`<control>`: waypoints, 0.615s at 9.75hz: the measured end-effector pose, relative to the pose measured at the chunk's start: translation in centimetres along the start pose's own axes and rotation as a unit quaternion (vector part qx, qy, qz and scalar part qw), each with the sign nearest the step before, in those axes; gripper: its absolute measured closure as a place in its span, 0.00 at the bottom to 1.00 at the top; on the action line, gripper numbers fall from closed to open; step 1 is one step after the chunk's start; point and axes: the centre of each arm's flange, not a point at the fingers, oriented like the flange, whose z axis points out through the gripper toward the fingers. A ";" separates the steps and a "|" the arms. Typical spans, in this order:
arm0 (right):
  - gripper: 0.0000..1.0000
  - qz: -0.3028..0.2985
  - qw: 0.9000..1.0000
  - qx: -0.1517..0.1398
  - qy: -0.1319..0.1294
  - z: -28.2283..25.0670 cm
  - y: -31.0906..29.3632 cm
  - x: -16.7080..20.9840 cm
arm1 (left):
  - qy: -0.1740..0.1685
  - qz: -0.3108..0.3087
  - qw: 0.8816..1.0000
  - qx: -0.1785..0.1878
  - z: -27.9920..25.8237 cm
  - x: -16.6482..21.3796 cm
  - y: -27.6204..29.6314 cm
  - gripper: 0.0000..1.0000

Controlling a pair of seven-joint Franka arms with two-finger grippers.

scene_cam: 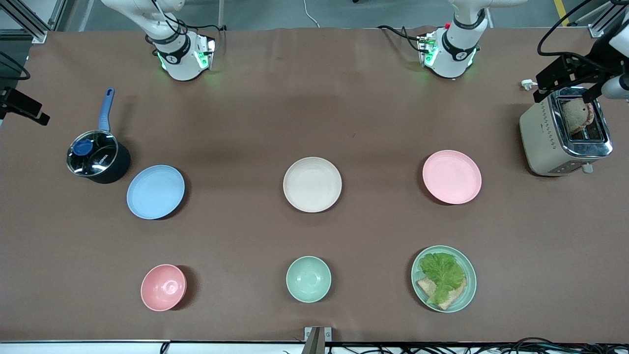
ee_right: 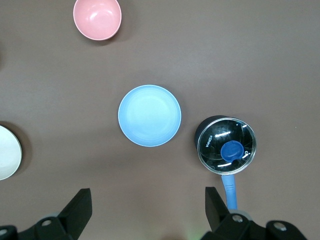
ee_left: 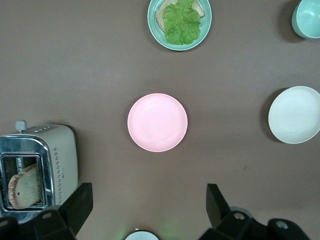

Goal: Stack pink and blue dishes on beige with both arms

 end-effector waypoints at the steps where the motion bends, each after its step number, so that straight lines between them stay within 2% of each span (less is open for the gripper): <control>1: 0.00 -0.004 1.000 0.000 -0.001 0.1 0.0 0.1 | -0.002 -0.008 1.000 -0.010 1.5 1.1 -1.2 0.02; 4: 0.00 -0.069 0.997 0.001 -0.020 3.4 1.0 2.2 | 0.005 0.012 1.000 -0.028 11.0 5.1 -4.9 0.01; 6: 0.00 -0.075 0.996 0.020 -0.046 10.5 2.3 6.4 | 0.000 0.046 0.998 -0.035 19.2 6.1 -8.1 0.00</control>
